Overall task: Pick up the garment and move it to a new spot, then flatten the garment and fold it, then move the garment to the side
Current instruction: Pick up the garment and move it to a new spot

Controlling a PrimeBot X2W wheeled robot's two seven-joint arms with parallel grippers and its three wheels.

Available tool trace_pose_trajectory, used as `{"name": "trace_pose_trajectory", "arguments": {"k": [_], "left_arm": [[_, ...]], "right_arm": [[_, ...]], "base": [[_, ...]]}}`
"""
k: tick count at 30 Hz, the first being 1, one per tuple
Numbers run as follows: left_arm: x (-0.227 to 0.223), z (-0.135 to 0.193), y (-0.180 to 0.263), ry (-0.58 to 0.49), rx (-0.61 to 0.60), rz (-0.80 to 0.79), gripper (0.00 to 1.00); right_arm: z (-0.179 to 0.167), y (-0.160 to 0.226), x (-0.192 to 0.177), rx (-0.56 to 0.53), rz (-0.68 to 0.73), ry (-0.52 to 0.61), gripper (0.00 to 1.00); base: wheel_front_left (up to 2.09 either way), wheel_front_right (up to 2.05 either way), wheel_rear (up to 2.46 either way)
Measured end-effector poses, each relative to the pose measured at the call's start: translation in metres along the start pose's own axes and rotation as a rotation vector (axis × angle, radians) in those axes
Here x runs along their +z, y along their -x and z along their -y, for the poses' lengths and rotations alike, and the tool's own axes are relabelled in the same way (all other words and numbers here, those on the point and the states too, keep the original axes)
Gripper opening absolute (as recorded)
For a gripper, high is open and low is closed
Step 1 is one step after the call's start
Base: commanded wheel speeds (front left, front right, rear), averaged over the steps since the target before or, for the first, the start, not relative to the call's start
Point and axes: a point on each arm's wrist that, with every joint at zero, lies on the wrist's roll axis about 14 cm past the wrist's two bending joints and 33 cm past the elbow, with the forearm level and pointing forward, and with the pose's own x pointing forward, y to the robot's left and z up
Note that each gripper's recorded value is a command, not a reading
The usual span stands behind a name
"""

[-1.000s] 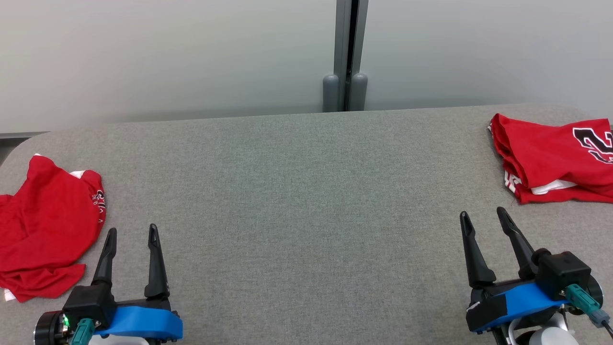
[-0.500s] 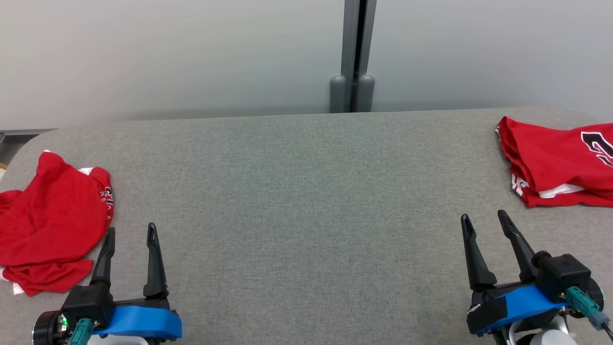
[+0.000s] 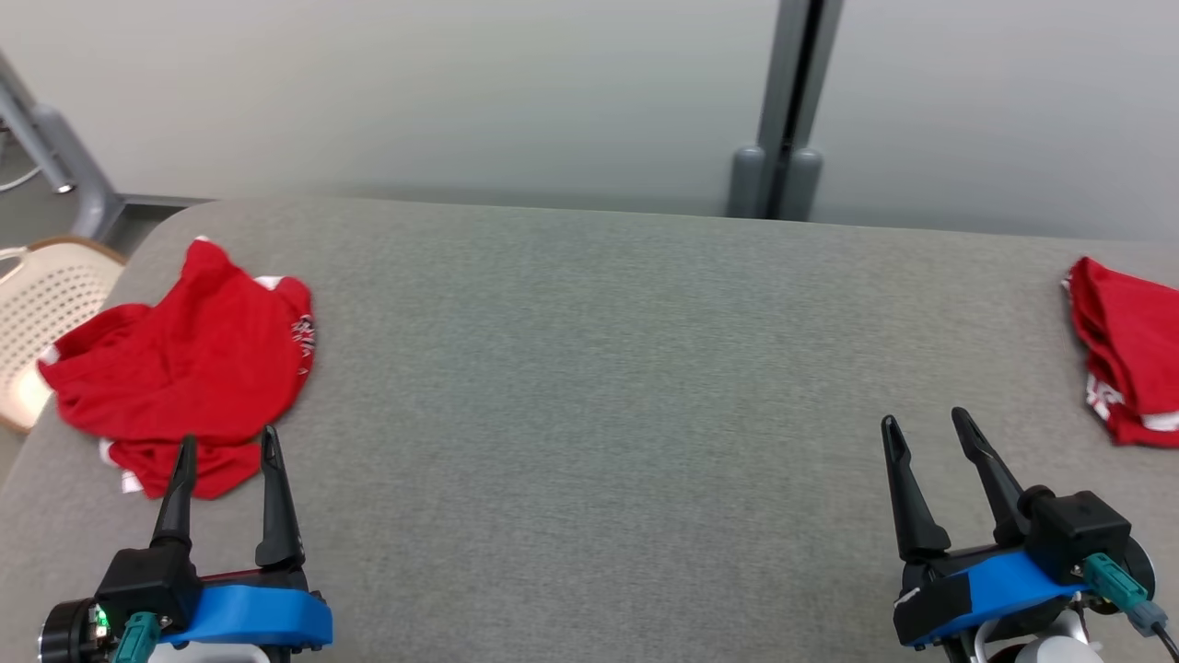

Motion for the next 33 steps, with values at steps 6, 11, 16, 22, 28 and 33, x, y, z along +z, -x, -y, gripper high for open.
{"name": "trace_pose_trajectory", "arguments": {"k": [6,11,16,22,28,33], "left_arm": [[0.003,-0.034,0.016,-0.017,0.100,0.004,1.00],[0.005,-0.058,0.032,-0.025,0.181,0.004,1.00],[0.006,-0.079,0.046,-0.031,0.257,0.000,1.00],[0.004,-0.097,0.055,-0.042,0.312,-0.016,1.00],[0.001,-0.095,0.052,-0.037,0.316,-0.022,1.00],[0.000,-0.090,0.040,-0.029,0.298,-0.022,1.00]], "right_arm": [[-0.027,-0.015,-0.006,0.080,-0.013,-0.010,1.00],[-0.048,-0.025,-0.012,0.144,-0.025,-0.019,1.00],[-0.069,-0.036,-0.020,0.206,-0.042,-0.028,1.00],[-0.079,-0.042,-0.027,0.235,-0.058,-0.037,1.00],[-0.076,-0.044,-0.029,0.231,-0.062,-0.036,1.00],[-0.064,-0.046,-0.029,0.207,-0.061,-0.030,1.00]], "base": [[0.00,0.00,0.00],[0.00,0.00,0.00],[0.00,0.00,0.00],[0.00,0.00,0.00],[0.00,0.00,0.00],[0.00,0.00,0.00]]}}
